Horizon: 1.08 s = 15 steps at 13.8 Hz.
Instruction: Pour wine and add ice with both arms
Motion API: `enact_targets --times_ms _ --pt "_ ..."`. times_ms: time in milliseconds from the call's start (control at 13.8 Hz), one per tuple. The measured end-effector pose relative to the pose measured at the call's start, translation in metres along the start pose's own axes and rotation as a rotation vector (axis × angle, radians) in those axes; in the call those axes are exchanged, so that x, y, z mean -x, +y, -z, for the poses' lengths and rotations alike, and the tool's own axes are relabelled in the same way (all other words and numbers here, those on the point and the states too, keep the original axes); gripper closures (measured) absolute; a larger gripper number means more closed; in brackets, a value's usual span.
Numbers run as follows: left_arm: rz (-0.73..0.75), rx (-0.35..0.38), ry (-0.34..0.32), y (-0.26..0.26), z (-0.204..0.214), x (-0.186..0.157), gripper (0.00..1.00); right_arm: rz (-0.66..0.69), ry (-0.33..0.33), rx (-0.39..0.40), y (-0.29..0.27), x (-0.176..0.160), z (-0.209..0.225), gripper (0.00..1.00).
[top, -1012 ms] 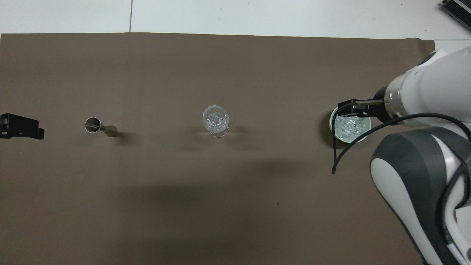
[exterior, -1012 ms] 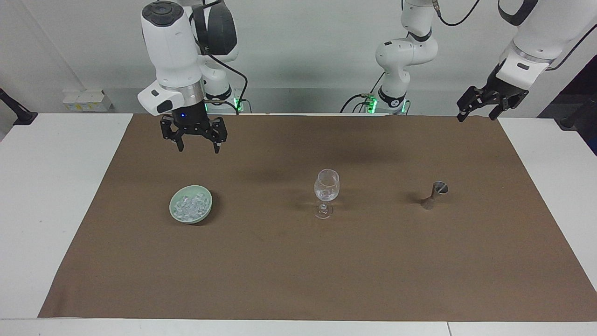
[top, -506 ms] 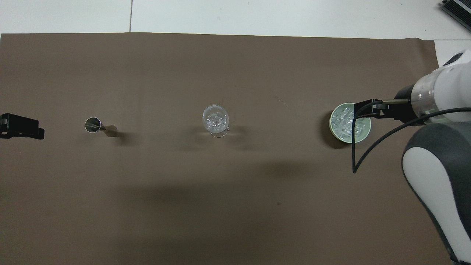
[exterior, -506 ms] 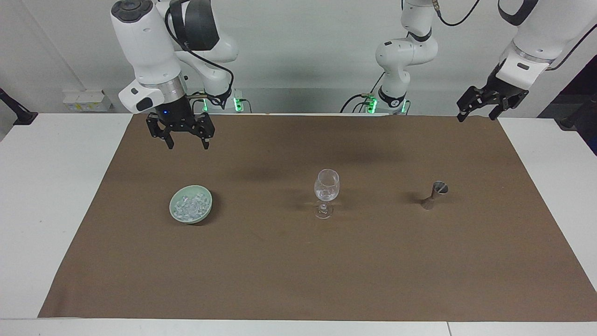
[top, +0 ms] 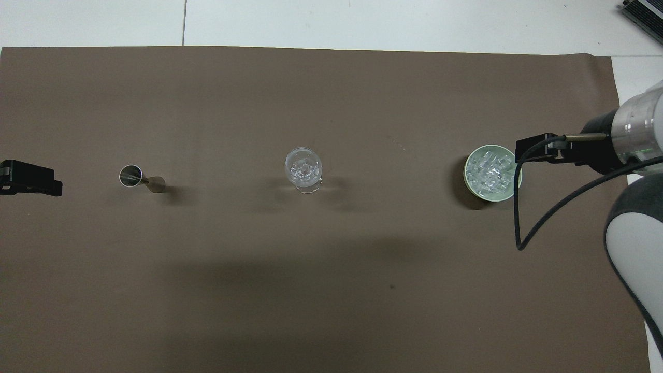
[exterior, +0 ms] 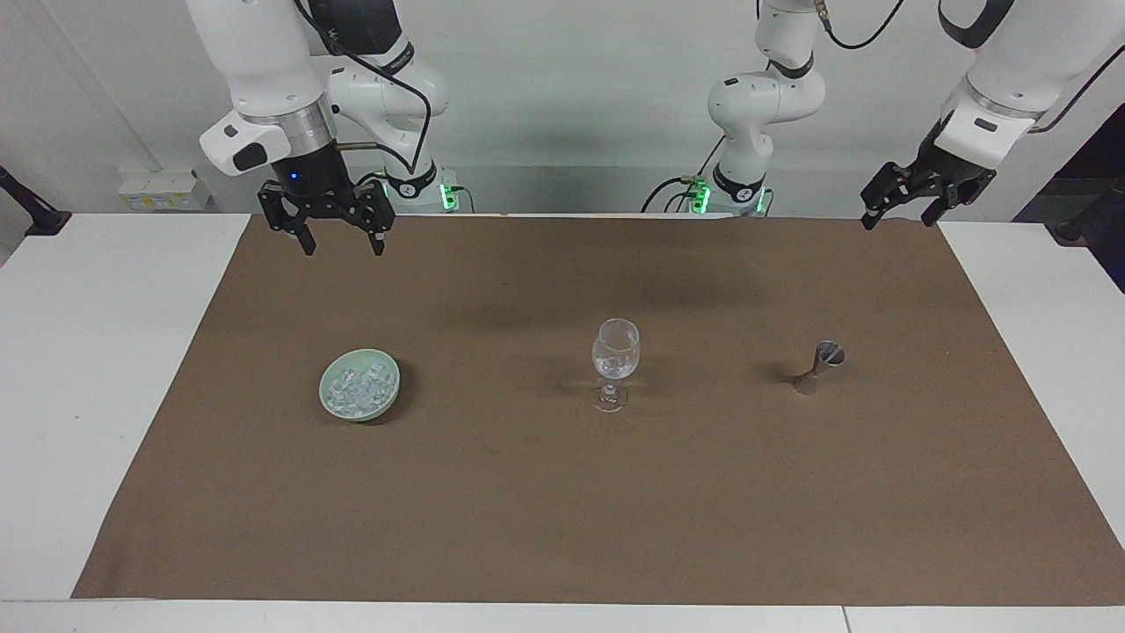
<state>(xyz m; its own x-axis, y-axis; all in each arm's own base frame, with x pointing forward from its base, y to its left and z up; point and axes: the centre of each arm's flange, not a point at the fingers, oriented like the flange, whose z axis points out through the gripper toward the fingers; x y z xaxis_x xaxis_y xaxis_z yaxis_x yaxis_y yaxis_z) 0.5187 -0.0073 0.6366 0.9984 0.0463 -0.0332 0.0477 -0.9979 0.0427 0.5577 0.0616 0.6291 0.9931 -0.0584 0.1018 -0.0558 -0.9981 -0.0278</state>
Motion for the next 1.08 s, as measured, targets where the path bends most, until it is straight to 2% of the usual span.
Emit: enact_targets --times_ms 434,795,1084 --pt "0.000 0.000 0.000 0.000 0.000 0.000 0.00 -0.022 -0.002 0.007 0.047 -0.004 0.004 0.00" --pt "0.000 0.000 0.000 0.000 0.000 0.000 0.00 -0.017 -0.040 0.010 0.047 0.001 0.008 0.00" --pt "0.000 0.000 0.000 0.000 0.000 0.000 0.00 -0.017 -0.035 0.010 0.047 0.002 0.017 0.00"
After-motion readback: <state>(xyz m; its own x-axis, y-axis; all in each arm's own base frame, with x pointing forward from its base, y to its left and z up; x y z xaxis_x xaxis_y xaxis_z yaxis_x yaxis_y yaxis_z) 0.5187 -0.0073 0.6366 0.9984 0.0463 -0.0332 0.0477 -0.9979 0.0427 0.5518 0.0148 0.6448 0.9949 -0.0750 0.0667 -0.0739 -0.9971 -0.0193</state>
